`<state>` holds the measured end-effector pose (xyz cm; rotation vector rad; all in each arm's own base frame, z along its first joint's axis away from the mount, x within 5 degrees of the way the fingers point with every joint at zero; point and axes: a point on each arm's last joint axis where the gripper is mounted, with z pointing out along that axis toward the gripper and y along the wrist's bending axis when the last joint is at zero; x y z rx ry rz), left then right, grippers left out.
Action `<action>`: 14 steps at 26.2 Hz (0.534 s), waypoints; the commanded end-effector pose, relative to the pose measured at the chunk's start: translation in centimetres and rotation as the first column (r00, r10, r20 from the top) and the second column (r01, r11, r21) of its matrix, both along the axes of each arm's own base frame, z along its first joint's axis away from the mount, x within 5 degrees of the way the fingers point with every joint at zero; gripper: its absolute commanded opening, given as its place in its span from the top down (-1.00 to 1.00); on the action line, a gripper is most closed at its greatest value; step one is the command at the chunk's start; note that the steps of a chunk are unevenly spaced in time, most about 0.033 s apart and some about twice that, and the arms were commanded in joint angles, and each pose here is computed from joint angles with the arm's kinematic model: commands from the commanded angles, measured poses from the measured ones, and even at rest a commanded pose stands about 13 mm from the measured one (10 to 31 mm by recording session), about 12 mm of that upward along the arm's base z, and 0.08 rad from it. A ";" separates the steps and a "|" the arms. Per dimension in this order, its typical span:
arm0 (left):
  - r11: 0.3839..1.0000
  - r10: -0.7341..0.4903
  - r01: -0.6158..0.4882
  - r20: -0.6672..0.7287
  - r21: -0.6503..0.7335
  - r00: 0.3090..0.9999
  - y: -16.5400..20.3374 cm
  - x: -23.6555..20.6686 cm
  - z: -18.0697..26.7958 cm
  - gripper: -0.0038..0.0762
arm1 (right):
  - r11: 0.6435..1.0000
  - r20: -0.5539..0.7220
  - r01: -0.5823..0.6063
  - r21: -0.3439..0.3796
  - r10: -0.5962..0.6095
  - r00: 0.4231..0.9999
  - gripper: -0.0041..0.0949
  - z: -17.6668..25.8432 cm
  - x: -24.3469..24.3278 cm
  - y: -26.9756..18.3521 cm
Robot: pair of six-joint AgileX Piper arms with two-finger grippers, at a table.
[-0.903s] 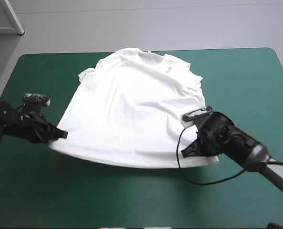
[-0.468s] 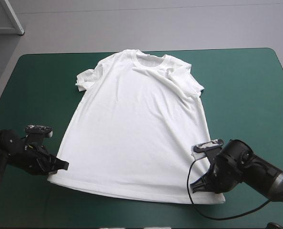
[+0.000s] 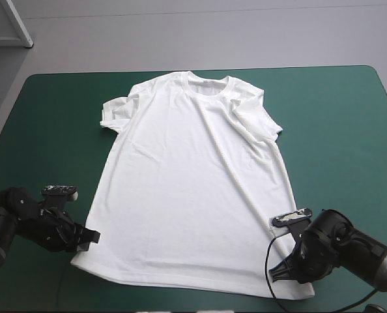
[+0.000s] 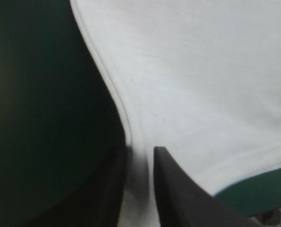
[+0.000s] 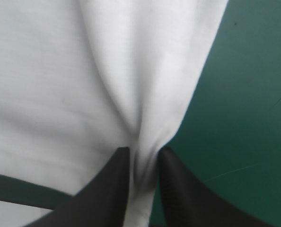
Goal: Fold the cloth
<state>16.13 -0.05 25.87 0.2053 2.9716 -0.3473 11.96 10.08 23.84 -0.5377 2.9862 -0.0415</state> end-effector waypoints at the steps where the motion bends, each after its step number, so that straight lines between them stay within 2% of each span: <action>1: 0.999 0.006 -0.003 0.056 -0.054 0.998 -0.6 0.2 1.0 -0.10 | 0.999 0.085 -0.017 0.047 0.013 0.996 -0.33 1.3 0.1 -0.2; 3: 0.999 0.015 -0.011 0.104 -0.040 0.994 -0.4 0.6 1.2 -0.26 | 0.999 0.136 -0.011 0.042 0.005 0.991 -0.67 1.6 0.2 -0.5; 5: 0.999 0.032 -0.029 0.182 -0.024 0.983 -0.2 1.4 1.8 -0.30 | 0.999 0.198 0.020 0.032 -0.026 0.980 -0.87 2.1 0.5 -0.9; 9: 0.999 0.052 -0.052 0.302 -0.009 0.952 0.2 3.7 3.8 -0.30 | 0.998 0.261 0.047 0.037 -0.055 0.964 -0.88 3.1 0.7 -1.3; 12: 0.999 0.030 -0.042 0.431 0.018 0.902 0.8 8.0 6.9 -0.30 | 0.995 0.294 0.073 0.073 -0.092 0.951 -0.88 3.8 1.1 -1.1; 14: 0.999 0.018 -0.031 0.447 0.021 0.894 1.0 9.7 7.6 -0.30 | 0.993 0.305 0.079 0.093 -0.104 0.947 -0.88 4.0 1.2 -1.0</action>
